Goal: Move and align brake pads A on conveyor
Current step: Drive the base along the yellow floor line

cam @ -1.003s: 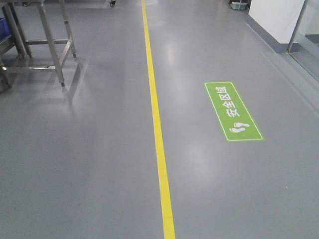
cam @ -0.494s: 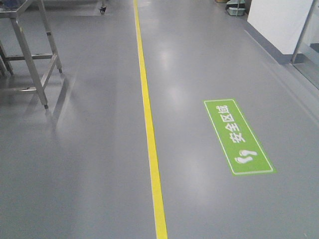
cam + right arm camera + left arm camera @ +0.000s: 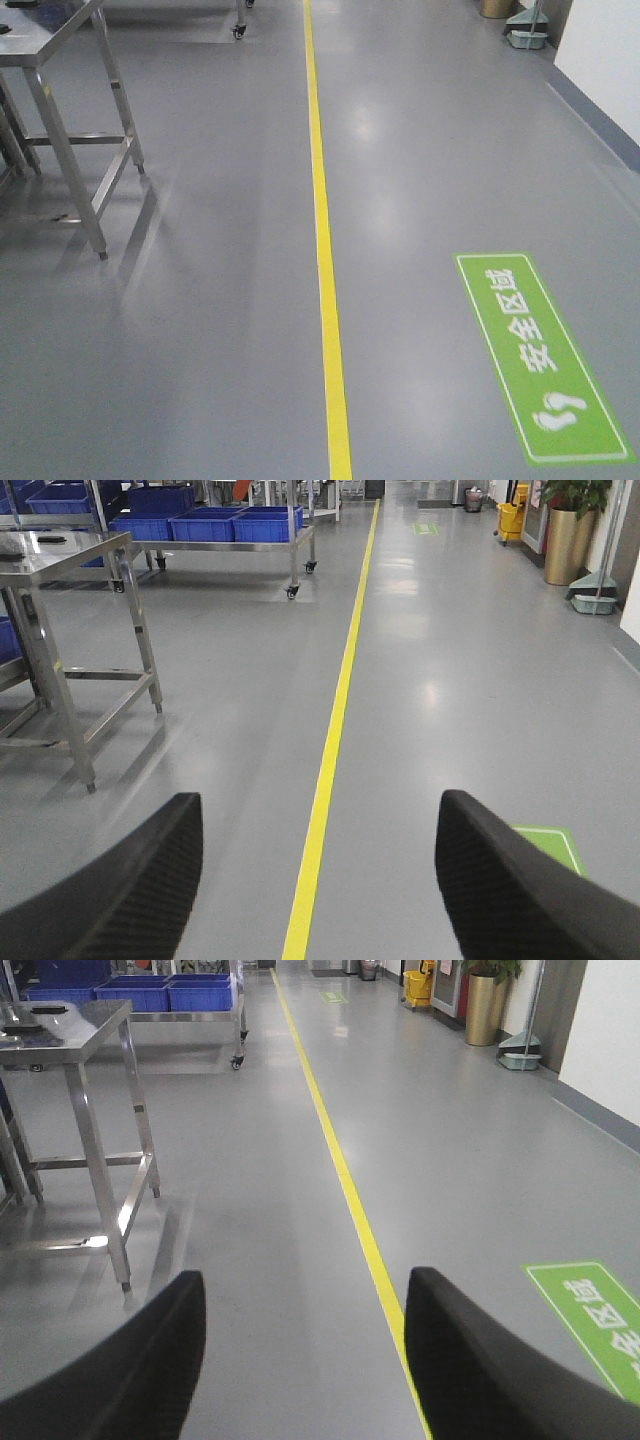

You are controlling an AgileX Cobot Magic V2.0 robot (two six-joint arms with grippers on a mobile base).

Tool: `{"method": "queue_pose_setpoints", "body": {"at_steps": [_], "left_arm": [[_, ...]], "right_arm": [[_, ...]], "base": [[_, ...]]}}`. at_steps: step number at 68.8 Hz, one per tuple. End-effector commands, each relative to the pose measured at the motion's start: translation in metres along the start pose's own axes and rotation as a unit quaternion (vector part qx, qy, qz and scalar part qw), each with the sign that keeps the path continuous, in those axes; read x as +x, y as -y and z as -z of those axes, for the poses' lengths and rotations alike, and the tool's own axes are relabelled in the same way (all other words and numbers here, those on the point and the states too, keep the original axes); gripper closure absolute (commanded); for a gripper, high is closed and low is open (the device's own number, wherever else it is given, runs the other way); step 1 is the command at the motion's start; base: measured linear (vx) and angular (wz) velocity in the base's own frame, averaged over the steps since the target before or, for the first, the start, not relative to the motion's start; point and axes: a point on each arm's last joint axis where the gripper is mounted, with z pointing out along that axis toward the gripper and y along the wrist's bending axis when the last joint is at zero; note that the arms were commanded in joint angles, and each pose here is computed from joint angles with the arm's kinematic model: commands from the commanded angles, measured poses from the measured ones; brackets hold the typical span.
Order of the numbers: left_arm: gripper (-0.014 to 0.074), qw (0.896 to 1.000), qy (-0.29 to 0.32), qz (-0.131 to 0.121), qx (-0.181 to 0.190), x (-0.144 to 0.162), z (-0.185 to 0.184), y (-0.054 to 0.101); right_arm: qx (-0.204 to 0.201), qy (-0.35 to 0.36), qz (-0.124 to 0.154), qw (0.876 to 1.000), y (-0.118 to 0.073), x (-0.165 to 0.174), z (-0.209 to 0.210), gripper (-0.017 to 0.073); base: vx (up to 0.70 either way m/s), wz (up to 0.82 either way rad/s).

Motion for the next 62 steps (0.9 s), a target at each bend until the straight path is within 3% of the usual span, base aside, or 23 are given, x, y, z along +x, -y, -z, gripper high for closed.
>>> {"method": "queue_pose_setpoints", "body": {"at_steps": [1,62], "left_arm": [[0.0164,0.999,0.038,0.002,0.004,-0.0129,0.0016,0.0008],[0.0164,0.999,0.038,0.002,0.004,-0.0129,0.0016,0.0008]], "right_arm": [[0.002,0.044,0.007,0.999,0.0001,-0.0139,0.0017,0.0086],[0.002,0.043,0.007,0.999,0.0001,-0.0137,0.0016,0.0086]], "base": [[0.68,0.05],[0.73,0.0]]}}
